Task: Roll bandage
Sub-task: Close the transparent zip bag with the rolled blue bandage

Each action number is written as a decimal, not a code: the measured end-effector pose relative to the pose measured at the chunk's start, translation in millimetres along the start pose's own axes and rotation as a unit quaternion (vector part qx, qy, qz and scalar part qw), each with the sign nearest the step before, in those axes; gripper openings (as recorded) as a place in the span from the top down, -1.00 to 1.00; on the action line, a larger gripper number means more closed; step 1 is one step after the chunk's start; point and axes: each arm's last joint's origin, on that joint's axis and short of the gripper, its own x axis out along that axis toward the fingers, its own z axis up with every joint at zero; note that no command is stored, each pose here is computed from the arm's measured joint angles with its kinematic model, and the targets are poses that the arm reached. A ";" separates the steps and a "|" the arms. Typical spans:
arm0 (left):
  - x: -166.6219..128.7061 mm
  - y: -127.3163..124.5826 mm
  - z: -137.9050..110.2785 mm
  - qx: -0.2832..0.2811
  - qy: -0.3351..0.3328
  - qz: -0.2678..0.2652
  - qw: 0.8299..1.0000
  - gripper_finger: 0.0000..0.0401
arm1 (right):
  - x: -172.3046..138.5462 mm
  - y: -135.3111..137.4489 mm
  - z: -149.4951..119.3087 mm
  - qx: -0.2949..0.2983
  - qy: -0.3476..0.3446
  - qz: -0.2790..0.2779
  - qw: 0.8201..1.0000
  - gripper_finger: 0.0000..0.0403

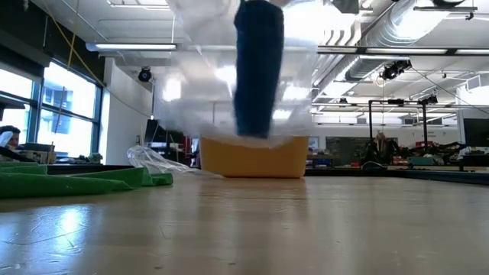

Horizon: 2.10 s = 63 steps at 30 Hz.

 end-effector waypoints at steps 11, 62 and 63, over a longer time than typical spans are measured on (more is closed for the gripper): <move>12.6 -15.6 -5.5 0.070 -0.051 0.053 0.995 0.02 | 1.6 0.5 1.4 0.005 0.006 0.016 1.000 1.00; -2.7 -35.1 -27.3 -0.010 0.064 0.021 0.998 1.00 | -12.7 17.0 -7.7 -0.108 -0.007 0.049 0.993 0.47; -2.7 -35.0 -27.3 -0.011 0.064 0.021 0.998 1.00 | -12.6 18.0 -6.9 -0.117 -0.011 0.054 0.992 0.47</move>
